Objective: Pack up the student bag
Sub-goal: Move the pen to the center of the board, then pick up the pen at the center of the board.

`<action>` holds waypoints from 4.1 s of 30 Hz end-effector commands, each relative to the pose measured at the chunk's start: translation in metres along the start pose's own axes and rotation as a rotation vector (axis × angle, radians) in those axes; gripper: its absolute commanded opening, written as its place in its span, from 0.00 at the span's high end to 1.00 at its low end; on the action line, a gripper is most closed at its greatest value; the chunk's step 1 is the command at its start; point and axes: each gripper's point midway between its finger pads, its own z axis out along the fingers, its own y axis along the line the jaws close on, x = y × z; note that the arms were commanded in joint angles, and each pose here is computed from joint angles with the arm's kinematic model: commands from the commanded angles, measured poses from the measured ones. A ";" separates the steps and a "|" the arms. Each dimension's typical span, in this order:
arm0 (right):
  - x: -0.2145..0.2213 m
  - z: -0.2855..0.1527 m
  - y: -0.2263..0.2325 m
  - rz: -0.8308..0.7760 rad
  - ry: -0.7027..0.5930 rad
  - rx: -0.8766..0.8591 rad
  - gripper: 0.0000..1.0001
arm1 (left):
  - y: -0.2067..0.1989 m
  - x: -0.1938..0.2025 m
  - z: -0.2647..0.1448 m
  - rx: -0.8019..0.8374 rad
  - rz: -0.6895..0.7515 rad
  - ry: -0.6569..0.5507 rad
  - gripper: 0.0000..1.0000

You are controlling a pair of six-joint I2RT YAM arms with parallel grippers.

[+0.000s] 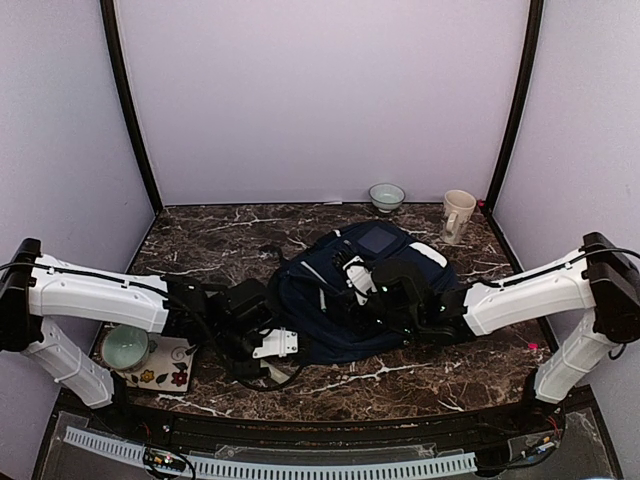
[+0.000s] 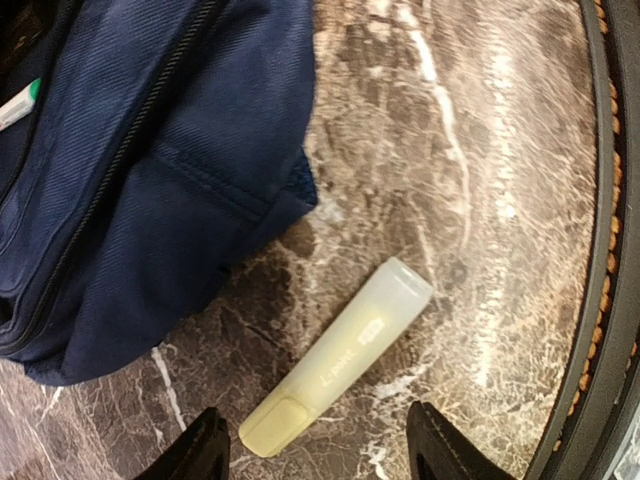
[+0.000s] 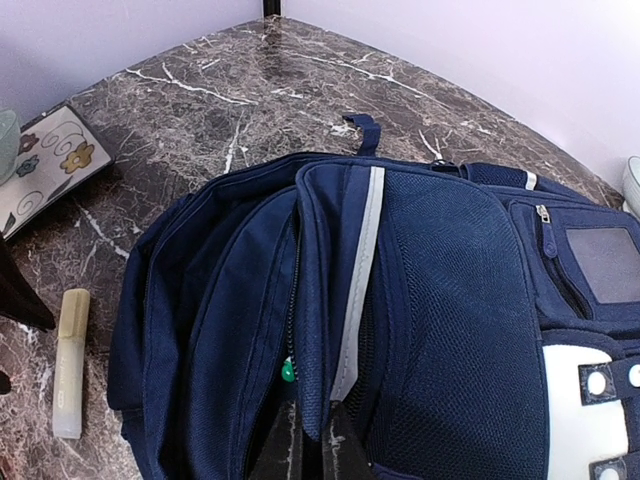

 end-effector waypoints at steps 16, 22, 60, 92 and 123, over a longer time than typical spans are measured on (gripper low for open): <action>-0.016 -0.018 0.013 0.062 -0.094 -0.093 1.00 | -0.020 0.032 0.037 0.243 0.016 0.142 0.44; -0.013 -0.015 0.012 0.061 -0.087 -0.085 1.00 | -0.022 0.038 0.052 0.300 -0.008 0.200 0.83; -0.017 -0.005 0.010 0.057 -0.075 -0.058 1.00 | 0.002 -0.064 -0.020 0.249 -0.281 -0.324 0.85; -0.036 0.000 0.010 0.070 -0.069 -0.030 1.00 | 0.043 -0.113 -0.075 0.241 -0.741 -0.767 1.00; -0.035 -0.006 0.001 0.057 -0.070 0.009 1.00 | 0.053 -0.045 -0.034 0.096 -0.804 -0.283 0.11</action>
